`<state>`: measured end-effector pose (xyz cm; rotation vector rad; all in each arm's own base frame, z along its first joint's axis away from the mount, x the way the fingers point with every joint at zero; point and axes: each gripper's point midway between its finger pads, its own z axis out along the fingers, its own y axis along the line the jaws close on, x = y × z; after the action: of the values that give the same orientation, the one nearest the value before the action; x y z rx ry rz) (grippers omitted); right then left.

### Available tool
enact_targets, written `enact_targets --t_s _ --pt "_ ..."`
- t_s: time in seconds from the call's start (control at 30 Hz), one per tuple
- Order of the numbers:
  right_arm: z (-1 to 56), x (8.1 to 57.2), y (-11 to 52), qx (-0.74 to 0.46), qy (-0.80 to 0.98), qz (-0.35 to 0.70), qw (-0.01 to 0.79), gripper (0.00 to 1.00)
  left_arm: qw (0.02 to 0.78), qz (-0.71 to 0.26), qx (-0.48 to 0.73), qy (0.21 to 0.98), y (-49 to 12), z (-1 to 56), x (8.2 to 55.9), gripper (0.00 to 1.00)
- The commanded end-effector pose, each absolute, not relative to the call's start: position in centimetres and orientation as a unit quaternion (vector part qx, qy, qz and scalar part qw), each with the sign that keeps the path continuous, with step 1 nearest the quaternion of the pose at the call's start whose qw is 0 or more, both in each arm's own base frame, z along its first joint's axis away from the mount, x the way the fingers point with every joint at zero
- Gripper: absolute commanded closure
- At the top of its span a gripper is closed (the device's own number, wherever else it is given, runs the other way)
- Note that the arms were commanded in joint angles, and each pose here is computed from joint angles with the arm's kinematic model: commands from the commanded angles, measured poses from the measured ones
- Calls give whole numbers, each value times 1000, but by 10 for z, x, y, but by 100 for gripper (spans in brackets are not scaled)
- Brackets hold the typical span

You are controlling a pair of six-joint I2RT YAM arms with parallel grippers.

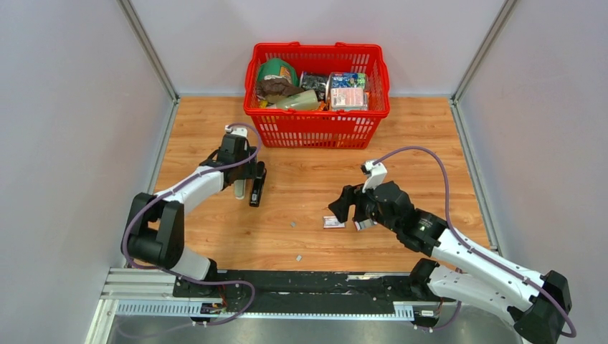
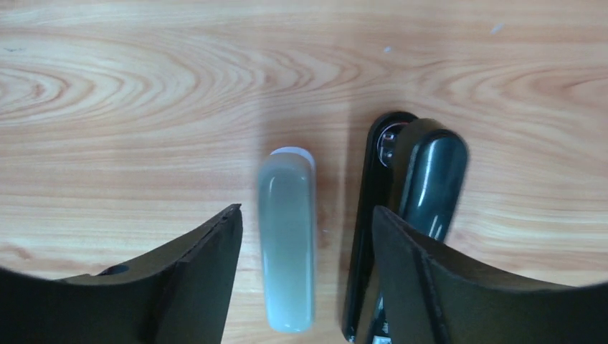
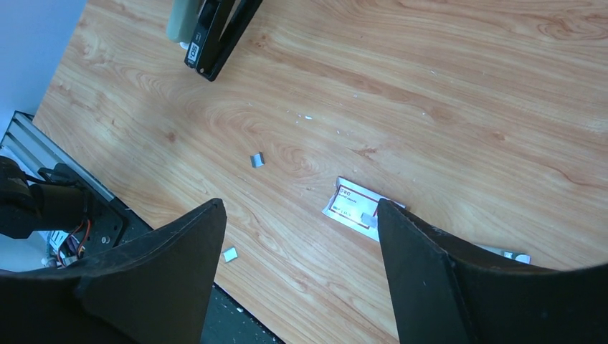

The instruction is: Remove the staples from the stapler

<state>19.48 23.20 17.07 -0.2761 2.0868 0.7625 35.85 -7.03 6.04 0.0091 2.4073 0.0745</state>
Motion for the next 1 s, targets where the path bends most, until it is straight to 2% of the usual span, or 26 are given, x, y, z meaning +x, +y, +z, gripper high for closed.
enact_targets --t_s 0.0,0.57,0.97 --pt "185 199 231 -121 831 301 452 19 423 -70 -7 904 -104 115 362 25" --pt "148 171 280 -233 845 325 355 22 456 -148 54 876 -146 178 298 27" --pt "115 175 330 -291 856 258 339 24 471 -230 121 843 -158 227 249 29"
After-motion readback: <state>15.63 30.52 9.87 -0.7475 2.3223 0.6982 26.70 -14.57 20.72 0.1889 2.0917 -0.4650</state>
